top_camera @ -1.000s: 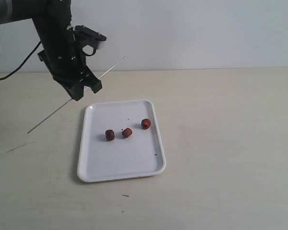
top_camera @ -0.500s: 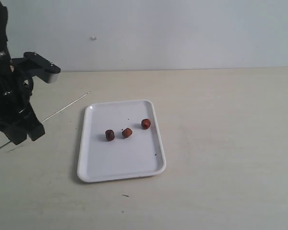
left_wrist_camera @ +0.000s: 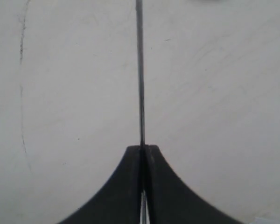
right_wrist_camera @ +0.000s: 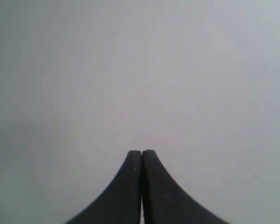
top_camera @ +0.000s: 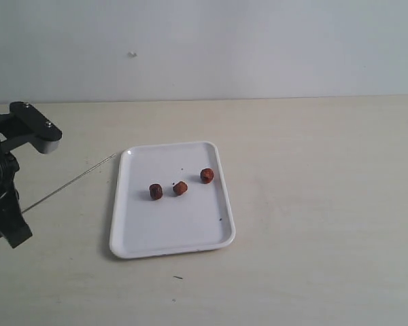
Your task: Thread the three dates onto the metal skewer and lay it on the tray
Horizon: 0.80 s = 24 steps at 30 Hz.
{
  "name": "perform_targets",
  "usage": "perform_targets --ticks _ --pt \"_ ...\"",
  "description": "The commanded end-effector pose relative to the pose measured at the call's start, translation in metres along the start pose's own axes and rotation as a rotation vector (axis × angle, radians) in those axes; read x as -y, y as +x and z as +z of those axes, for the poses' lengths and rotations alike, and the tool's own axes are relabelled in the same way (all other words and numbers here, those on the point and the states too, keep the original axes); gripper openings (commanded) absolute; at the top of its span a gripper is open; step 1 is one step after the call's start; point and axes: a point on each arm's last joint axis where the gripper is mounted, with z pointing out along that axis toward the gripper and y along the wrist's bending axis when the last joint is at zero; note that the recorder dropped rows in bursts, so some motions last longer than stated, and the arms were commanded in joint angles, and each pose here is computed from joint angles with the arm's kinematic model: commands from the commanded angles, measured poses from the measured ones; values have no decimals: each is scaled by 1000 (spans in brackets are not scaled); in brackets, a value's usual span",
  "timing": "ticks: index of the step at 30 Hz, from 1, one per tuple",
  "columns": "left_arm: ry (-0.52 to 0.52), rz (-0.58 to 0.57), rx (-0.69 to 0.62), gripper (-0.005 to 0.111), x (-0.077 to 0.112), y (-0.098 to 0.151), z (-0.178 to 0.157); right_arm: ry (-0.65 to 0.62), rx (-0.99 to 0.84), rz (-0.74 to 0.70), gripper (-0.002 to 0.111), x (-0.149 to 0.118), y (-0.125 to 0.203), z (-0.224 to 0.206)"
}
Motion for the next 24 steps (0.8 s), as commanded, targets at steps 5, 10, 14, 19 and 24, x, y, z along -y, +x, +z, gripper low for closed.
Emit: perform_targets --ticks 5,10,14,19,24 --pt "-67 48 15 0 -3 9 3 -286 -401 -433 0 -8 19 134" --pt "-120 91 34 0 -7 7 2 -760 -660 -540 4 -18 74 183" --pt "-153 135 35 0 -10 6 2 -815 -759 -399 8 -26 123 219" --pt "-155 147 36 0 -10 6 2 -874 -781 -546 8 -52 185 248" --pt "-146 144 5 0 -10 9 2 -718 -825 -1043 8 -52 228 262"
